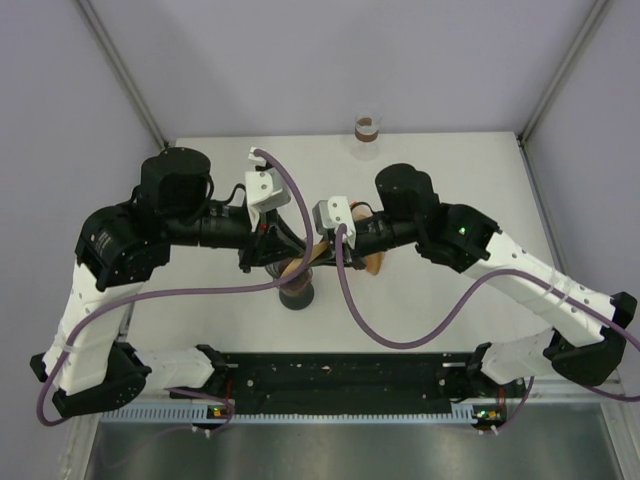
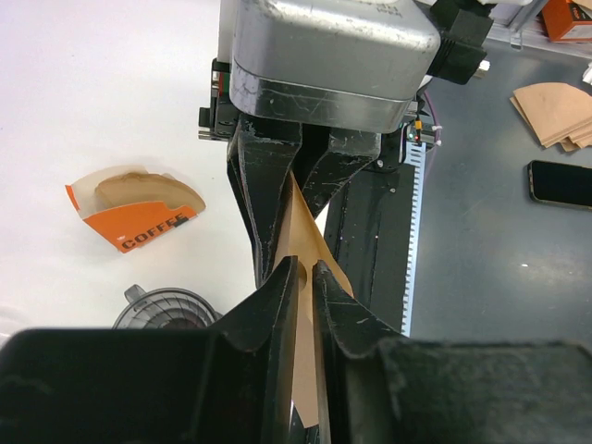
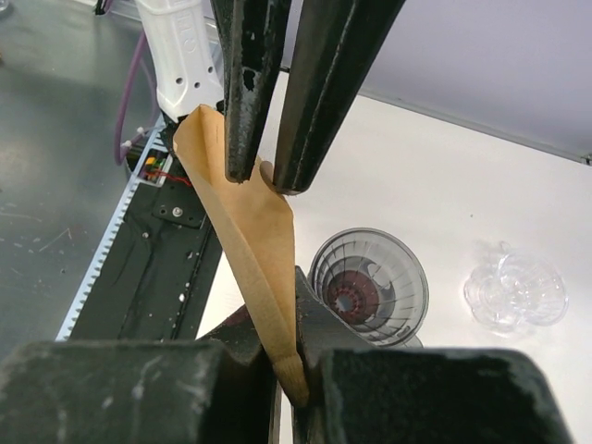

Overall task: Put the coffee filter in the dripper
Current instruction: Adjust the coffee filter.

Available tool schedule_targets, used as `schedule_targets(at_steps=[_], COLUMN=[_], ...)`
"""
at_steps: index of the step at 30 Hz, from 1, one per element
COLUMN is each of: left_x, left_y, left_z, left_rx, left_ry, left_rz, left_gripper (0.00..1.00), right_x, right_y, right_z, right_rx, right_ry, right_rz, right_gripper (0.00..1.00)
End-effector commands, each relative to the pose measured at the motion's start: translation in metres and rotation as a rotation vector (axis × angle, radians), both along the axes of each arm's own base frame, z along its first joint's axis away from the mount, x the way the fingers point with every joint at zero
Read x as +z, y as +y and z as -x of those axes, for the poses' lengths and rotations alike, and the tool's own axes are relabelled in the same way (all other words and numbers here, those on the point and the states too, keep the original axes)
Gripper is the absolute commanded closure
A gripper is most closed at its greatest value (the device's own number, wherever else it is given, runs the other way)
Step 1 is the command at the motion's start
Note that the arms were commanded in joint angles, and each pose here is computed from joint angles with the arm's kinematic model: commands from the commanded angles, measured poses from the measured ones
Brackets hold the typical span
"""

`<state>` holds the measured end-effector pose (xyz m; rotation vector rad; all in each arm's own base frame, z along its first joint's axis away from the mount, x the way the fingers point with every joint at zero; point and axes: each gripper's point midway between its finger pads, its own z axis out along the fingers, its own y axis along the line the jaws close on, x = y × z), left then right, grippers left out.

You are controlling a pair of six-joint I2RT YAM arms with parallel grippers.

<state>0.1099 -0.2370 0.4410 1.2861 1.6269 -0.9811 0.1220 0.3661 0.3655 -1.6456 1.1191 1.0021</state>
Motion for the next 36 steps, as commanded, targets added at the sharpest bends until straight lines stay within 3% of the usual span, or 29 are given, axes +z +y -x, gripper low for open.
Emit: schedule_targets(at_steps=[1,11,17,32,36], left_x=[0.007,0.002,0.000,0.004,0.003], left_y=[0.001,0.002,0.004,0.015,0.016], left_z=[0.002,-0.007,-0.020,-0.043,-0.046], left_rx=[0.002,0.044,0.101,0.211,0.230], left_ry=[-0.019,-0.028,-0.047,-0.144,-0.145], left_rz=[0.025,0.002,-0.016,-0.050,-0.057], left_gripper=[0.81,0.74,0.62,0.53,0.41], right_x=[0.025,0.025,0.025,0.023,0.024], right_y=[0.005,0.005,0.005,0.006,0.005], right_z=[0.000,-0.001,-0.001,-0.008,-0.009], right_rx=[-0.002,-0.007,-0.006,-0.043,-0.045], right_ry=[-0.028,-0.027,-0.025,-0.037,-0.043], right_rz=[-0.054,-0.053,-0.053,-0.046,-0.048], right_gripper=[1.00,1.00,1.00,1.00,1.00])
